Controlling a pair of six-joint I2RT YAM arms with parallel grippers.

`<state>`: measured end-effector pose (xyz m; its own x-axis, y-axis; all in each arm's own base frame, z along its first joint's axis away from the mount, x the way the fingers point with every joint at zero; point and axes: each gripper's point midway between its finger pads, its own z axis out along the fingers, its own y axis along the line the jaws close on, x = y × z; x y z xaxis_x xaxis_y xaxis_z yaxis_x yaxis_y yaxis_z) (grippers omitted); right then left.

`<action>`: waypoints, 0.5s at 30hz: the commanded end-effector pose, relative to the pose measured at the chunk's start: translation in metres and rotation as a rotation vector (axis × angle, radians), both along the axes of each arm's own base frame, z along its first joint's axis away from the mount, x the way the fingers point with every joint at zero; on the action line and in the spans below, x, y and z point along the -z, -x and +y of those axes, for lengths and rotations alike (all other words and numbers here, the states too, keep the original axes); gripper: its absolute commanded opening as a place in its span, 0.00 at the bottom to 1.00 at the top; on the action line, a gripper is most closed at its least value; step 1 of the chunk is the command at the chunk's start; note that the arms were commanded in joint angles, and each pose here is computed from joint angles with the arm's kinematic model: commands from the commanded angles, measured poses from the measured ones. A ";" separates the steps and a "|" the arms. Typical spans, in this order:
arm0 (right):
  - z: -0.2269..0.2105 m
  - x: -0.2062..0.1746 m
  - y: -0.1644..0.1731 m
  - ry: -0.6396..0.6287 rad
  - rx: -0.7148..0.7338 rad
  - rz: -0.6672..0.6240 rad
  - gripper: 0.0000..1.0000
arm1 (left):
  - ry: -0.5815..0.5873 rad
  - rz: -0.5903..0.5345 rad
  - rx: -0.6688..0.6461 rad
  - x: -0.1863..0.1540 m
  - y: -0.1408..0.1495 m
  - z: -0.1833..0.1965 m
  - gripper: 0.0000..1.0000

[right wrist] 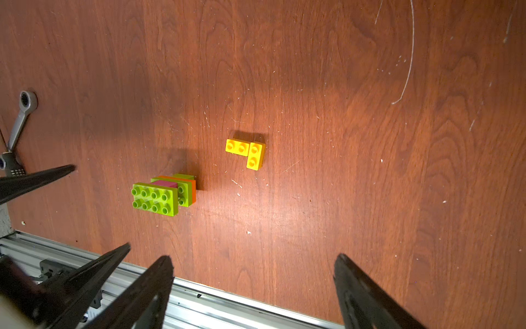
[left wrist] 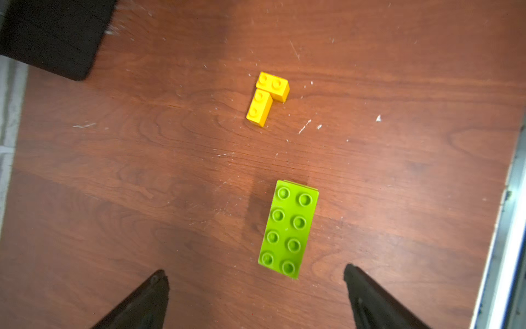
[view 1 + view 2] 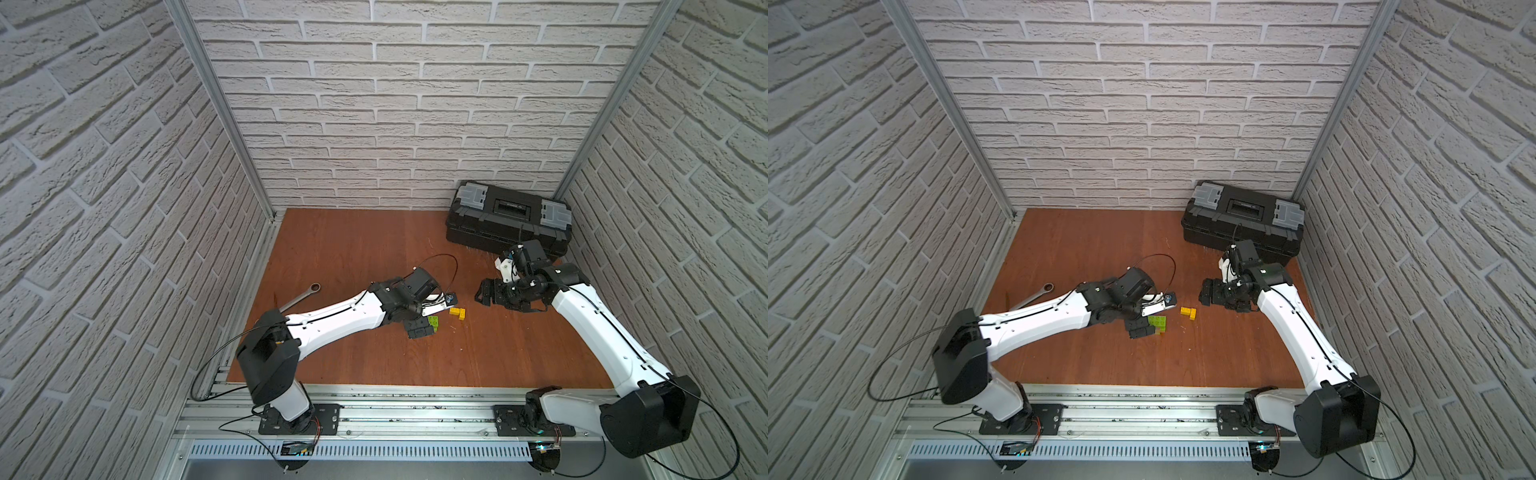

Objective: Assemble a carrot with lego
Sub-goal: Adjust the lego brick at the center of the board, then pick up the lego brick from the center of the board.

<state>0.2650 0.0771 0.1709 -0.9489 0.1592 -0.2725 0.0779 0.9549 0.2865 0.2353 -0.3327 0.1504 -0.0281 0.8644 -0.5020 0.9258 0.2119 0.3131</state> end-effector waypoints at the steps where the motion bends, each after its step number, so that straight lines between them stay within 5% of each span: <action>1: 0.005 0.002 -0.006 -0.019 -0.018 0.013 0.84 | 0.180 -0.071 -0.095 -0.052 -0.001 0.005 0.98; 7: 0.024 0.038 -0.020 -0.037 -0.006 0.096 0.66 | 0.505 -0.128 -0.092 -0.124 0.017 0.012 0.98; 12: 0.045 0.078 -0.026 0.008 -0.049 0.157 0.52 | 0.669 -0.176 -0.504 -0.150 -0.033 0.054 0.98; 15: 0.051 0.097 -0.026 0.039 -0.071 0.187 0.43 | 0.695 -0.076 -0.718 -0.147 -0.051 0.078 0.98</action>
<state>0.2840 0.1240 0.0818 -0.9944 0.0816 -0.0671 0.0624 0.9662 0.2502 0.2610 -0.2772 0.2865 -0.2300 0.3775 -0.8970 0.6725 0.7279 0.1338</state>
